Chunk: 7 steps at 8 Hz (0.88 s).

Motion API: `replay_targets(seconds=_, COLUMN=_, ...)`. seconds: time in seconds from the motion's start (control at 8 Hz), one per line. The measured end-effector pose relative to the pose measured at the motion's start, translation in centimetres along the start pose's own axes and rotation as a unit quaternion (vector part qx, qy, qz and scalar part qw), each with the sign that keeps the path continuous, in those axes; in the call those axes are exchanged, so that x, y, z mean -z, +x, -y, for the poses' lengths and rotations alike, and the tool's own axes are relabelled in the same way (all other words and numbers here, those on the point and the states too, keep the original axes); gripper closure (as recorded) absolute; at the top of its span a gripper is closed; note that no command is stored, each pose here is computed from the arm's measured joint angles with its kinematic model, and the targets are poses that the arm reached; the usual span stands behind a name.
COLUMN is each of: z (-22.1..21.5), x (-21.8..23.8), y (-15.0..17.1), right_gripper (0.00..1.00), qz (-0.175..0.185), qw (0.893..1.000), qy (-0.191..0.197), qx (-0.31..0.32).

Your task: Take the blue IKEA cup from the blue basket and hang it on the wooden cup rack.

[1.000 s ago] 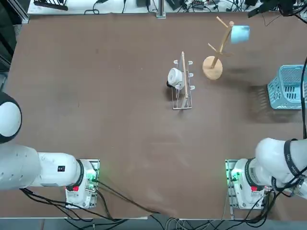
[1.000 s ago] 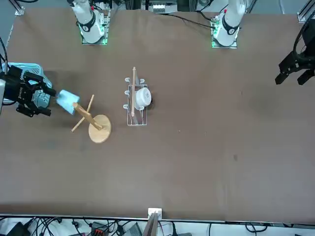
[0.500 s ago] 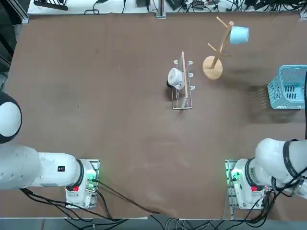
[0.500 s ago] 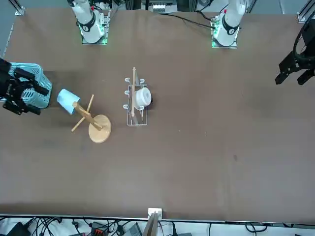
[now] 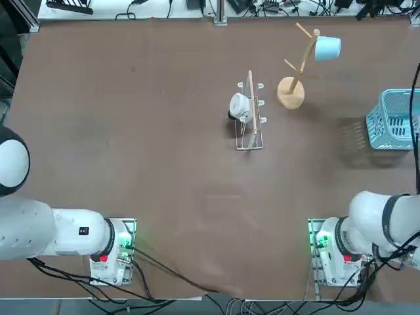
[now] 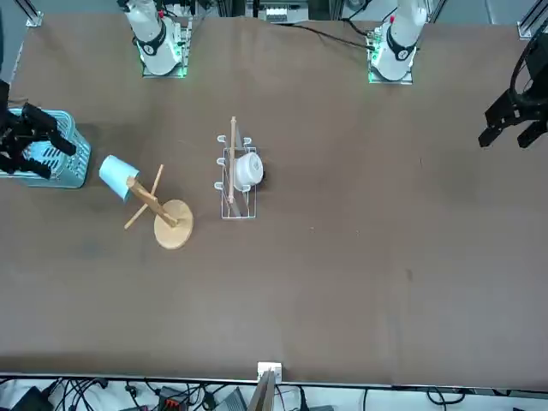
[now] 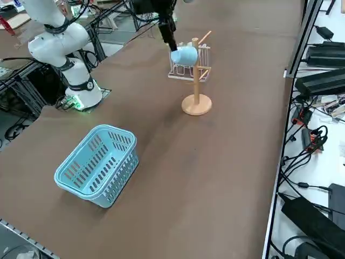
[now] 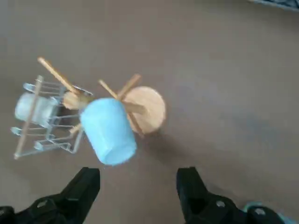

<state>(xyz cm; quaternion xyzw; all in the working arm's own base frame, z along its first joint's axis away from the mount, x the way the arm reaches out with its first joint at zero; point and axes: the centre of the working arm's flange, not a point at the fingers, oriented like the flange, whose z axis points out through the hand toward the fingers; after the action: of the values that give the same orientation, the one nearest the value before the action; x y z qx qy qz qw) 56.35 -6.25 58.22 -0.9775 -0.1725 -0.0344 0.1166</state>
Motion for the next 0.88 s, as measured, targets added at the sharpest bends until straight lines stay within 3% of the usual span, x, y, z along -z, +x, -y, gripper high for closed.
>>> replay_targets(seconds=0.25, z=1.9, x=0.8, y=-0.1, right_gripper=0.0, qz=0.037, qw=0.994, qy=-0.042, qx=-0.089)
replay_targets(seconds=0.62, z=2.9, x=2.1, y=-0.2, right_gripper=0.0, qz=0.056, qw=0.977, qy=-0.093, qx=-0.185)
replay_targets(seconds=0.88, z=2.4, x=1.9, y=-0.8, right_gripper=0.0, qz=0.068, qw=0.964, qy=-0.097, qx=-0.237)
